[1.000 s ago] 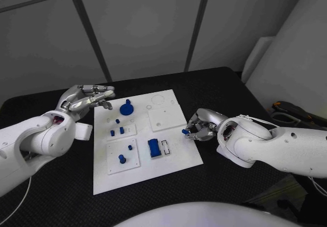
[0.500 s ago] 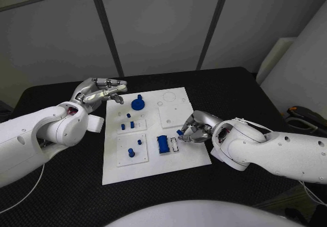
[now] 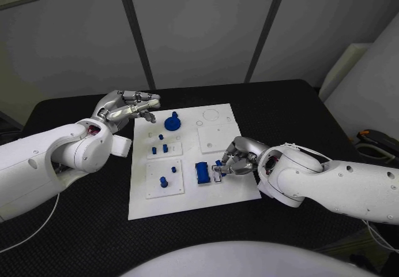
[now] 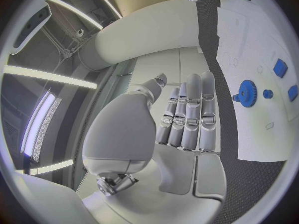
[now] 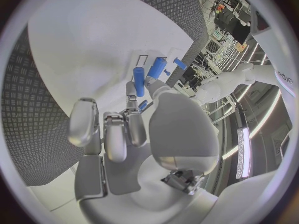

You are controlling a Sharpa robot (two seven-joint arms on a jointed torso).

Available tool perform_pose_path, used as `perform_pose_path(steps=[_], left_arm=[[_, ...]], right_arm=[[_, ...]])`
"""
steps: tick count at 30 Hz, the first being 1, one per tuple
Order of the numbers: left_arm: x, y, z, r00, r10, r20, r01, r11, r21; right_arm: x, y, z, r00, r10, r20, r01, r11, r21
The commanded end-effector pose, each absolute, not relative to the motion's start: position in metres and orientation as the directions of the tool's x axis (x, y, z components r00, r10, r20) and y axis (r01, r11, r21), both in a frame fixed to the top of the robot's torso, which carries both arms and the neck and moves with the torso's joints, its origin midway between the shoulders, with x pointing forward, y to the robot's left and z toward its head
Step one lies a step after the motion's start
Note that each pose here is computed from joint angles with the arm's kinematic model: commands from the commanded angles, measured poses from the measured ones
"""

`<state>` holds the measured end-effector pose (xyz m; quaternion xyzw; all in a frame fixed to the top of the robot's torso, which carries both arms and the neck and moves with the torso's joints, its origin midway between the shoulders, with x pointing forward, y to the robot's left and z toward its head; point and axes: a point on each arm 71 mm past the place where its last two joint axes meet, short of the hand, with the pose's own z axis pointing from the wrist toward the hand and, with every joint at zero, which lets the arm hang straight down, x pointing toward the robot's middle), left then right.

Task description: Assemble the parts on the task board

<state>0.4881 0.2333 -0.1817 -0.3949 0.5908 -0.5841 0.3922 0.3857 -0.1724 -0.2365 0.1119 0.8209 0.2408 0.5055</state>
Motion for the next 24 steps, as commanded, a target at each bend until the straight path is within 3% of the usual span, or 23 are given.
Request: perform_pose_path(steps=[1,24], left_arm=[[0.4878,0.2324,-0.1799,-0.383,-0.924,0.000,0.000,0.000,-1.000],[0.4878,0.2321,-0.1799,-0.385,-0.923,0.000,-0.002,0.001,-1.000]], right_arm=[[0.3829,-0.1701,-0.2386,-0.506,0.389,-0.770,-0.067,0.872,0.485],[0.3874,-0.1656,-0.2442,-0.526,0.359,-0.771,-0.074,0.884,0.462]])
